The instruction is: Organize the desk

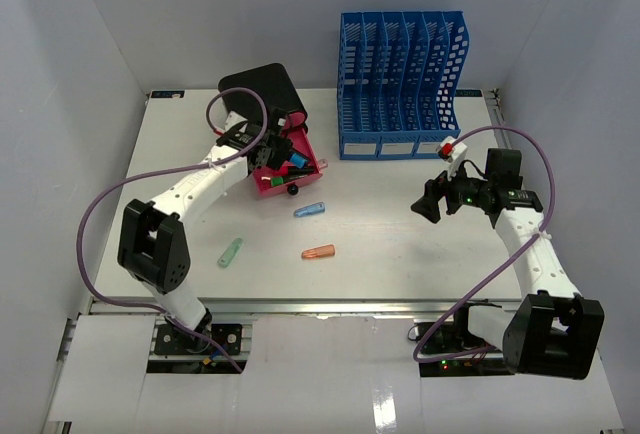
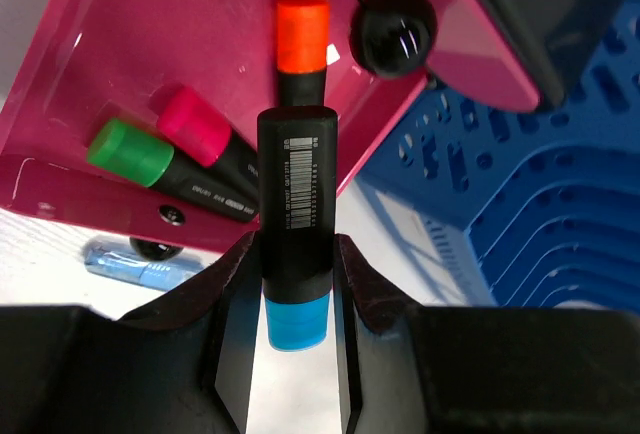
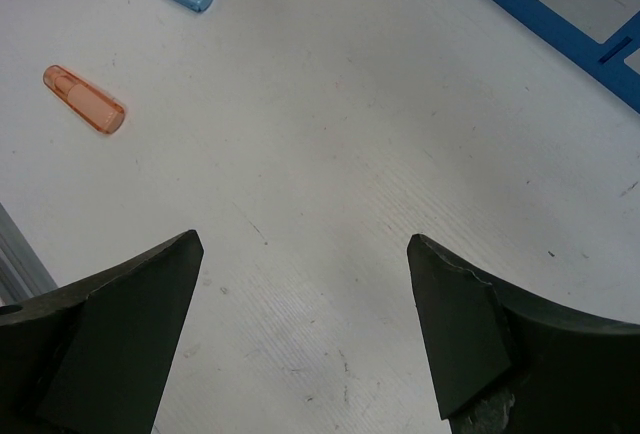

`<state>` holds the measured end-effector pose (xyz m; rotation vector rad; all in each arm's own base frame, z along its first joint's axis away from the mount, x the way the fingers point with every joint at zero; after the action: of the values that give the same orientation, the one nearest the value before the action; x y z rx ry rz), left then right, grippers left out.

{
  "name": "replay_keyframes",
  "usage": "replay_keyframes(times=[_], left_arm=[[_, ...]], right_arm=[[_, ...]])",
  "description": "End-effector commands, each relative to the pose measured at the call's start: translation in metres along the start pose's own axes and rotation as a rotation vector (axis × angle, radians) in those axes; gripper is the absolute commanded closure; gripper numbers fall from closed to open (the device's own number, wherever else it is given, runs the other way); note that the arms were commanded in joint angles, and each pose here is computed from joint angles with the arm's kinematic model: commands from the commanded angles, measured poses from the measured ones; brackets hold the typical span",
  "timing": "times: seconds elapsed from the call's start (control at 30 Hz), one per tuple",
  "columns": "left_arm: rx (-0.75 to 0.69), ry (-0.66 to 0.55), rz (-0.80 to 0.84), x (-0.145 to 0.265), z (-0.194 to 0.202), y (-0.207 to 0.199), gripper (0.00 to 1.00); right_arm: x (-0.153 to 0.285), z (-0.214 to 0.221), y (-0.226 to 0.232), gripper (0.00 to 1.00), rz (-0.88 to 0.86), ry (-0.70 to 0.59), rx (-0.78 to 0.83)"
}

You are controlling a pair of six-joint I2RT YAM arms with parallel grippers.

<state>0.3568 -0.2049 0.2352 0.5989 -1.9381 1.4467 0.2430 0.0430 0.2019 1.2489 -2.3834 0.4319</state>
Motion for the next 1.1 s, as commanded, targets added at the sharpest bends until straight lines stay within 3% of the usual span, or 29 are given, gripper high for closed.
replay_keyframes(times=[0.0, 0.2, 0.3, 0.37, 0.5, 0.73, 0.93, 1.07], left_arm=[[0.179, -0.019, 0.034, -0.001, -0.004, -0.016, 0.92], [0.275, -0.123, 0.002, -0.013, -0.014, -0.011, 0.88], [0.296, -0.157, -0.028, -0.017, -0.019, -0.008, 0.74], [0.305, -0.179, -0.037, -0.02, -0.022, -0.005, 0.57], [0.322, -0.188, -0.058, -0.029, -0.029, -0.002, 0.4], [0.279, -0.124, -0.03, -0.037, -0.035, -0.012, 0.26], [-0.02, 0.066, 0.211, -0.002, -0.026, -0.038, 0.26], [-0.375, 0.103, 0.422, 0.049, -0.034, -0.029, 0.22]], right_arm=[[-0.001, 0.002, 0.0, 0.1, -0.019, -0.007, 0.004], [-0.001, 0.003, 0.0, 0.1, -0.017, -0.003, 0.005], [-0.001, 0.003, 0.0, 0.1, -0.016, -0.002, 0.003], [-0.001, 0.004, 0.0, 0.1, -0.017, -0.001, 0.003], [-0.002, 0.004, 0.0, 0.1, -0.02, -0.001, 0.003], [-0.001, 0.005, 0.003, 0.1, -0.059, -0.009, 0.021], [-0.002, 0.006, 0.029, 0.1, -0.282, -0.105, 0.097], [-0.014, 0.007, 0.049, 0.1, -0.391, -0.09, 0.343]])
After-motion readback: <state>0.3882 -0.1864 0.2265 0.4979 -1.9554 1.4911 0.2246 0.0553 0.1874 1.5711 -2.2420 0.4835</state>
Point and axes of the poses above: each gripper's point midway between its finger pads, its own x axis back along the fingers, its own y axis along the line the jaws close on, z = x × y, the point moved 8 cm from there along x, back along the fingers, and after that the axes turned 13 degrees about x, right-handed, at the moved point
